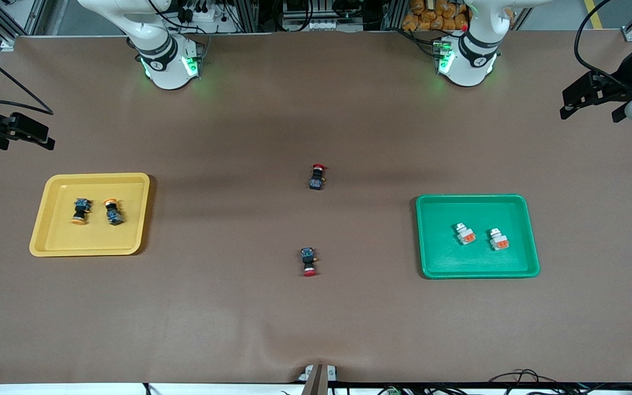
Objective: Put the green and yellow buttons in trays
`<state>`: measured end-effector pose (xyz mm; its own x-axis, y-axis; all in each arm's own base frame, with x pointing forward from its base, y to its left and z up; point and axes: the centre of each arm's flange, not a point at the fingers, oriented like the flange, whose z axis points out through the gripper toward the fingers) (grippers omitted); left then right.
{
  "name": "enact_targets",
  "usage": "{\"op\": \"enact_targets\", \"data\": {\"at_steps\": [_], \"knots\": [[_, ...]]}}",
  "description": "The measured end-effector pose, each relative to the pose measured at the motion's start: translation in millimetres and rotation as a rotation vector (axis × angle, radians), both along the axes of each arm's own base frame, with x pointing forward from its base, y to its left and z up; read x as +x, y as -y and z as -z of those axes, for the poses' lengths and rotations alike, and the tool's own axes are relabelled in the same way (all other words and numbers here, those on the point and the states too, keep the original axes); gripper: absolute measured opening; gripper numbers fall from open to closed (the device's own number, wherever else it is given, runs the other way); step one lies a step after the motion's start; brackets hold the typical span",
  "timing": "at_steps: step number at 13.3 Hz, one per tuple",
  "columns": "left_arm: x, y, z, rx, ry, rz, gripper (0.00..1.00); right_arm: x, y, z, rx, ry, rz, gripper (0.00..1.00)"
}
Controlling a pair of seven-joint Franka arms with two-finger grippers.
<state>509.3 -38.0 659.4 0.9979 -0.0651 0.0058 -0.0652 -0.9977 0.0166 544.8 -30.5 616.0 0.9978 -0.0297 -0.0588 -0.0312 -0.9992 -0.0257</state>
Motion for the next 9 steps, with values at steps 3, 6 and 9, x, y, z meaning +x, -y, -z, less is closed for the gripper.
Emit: {"op": "enact_targets", "data": {"at_steps": [3,6,9], "knots": [[-0.1,-1.0,-7.3,-0.001,0.016,-0.002,1.00,-0.1,0.5,-2.6,-0.011,0.011,-0.002,1.00],[-2.2,-1.5,-6.6,0.000,-0.002,-0.013,1.00,0.1,-1.4,-3.5,-0.012,0.016,-0.005,1.00],[-2.7,-2.2,-8.6,0.000,-0.003,-0.055,1.00,0.6,-2.7,-3.9,-0.011,0.020,-0.007,1.00]]}}
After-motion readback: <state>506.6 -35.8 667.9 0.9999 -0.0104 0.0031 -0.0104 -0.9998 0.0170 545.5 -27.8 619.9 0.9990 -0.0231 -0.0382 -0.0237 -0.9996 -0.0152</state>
